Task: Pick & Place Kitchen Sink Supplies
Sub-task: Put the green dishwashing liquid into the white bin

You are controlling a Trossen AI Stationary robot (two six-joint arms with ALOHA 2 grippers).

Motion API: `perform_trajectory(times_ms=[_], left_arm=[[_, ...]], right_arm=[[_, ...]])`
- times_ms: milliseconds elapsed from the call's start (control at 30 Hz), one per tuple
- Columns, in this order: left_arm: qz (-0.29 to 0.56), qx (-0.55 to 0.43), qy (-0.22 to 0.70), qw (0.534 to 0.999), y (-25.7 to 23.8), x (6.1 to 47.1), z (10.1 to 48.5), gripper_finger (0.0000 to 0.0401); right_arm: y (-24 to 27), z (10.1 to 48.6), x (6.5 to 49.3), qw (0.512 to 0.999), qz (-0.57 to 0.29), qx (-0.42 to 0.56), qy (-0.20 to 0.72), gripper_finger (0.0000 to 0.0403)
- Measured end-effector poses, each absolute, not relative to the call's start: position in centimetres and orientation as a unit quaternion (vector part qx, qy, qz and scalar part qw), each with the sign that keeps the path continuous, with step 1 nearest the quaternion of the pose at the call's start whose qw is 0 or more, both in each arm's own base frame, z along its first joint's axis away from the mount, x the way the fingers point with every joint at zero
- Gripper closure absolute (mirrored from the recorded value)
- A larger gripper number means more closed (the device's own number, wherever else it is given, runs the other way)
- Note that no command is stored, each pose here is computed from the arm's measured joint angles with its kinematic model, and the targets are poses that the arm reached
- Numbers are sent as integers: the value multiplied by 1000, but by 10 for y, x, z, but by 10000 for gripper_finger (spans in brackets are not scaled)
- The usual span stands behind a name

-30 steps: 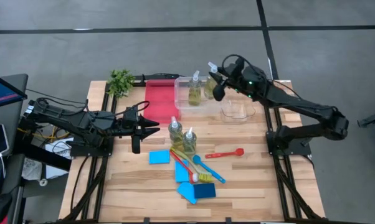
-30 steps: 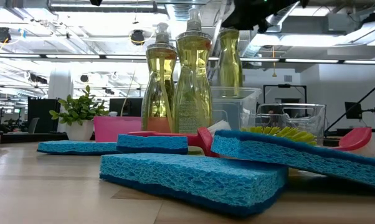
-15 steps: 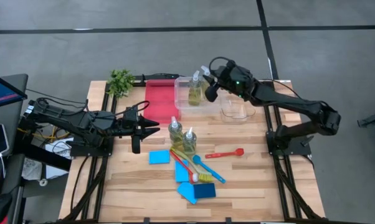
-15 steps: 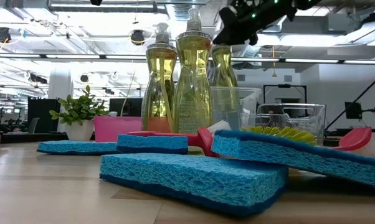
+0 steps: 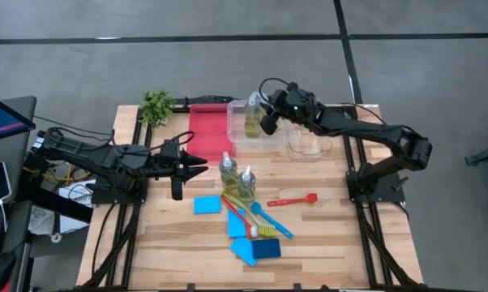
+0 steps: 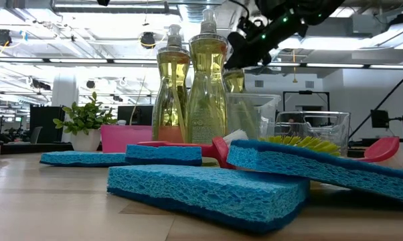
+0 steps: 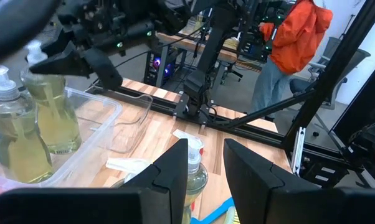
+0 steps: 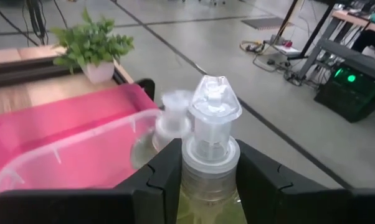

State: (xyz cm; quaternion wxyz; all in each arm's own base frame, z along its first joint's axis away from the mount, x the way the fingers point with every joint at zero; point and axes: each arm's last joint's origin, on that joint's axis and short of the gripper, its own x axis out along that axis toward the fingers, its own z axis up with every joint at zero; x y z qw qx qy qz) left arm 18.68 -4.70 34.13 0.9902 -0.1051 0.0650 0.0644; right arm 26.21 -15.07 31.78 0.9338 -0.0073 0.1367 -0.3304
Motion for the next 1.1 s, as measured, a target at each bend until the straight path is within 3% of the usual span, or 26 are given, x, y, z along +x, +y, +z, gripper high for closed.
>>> perform_trajectory(times_ms=[367,700,1100], left_arm=[[64,-105,65,990,-47,187,341,297],[64,-105,65,990,-47,187,341,297],[64,-105,65,990,-47,187,341,297]], right_arm=[[-152,311,264,931,-329,-2,156,288],[-151,308,262,926,-331,2,180,260],[-150,299,254,897,-371,0,241,187]])
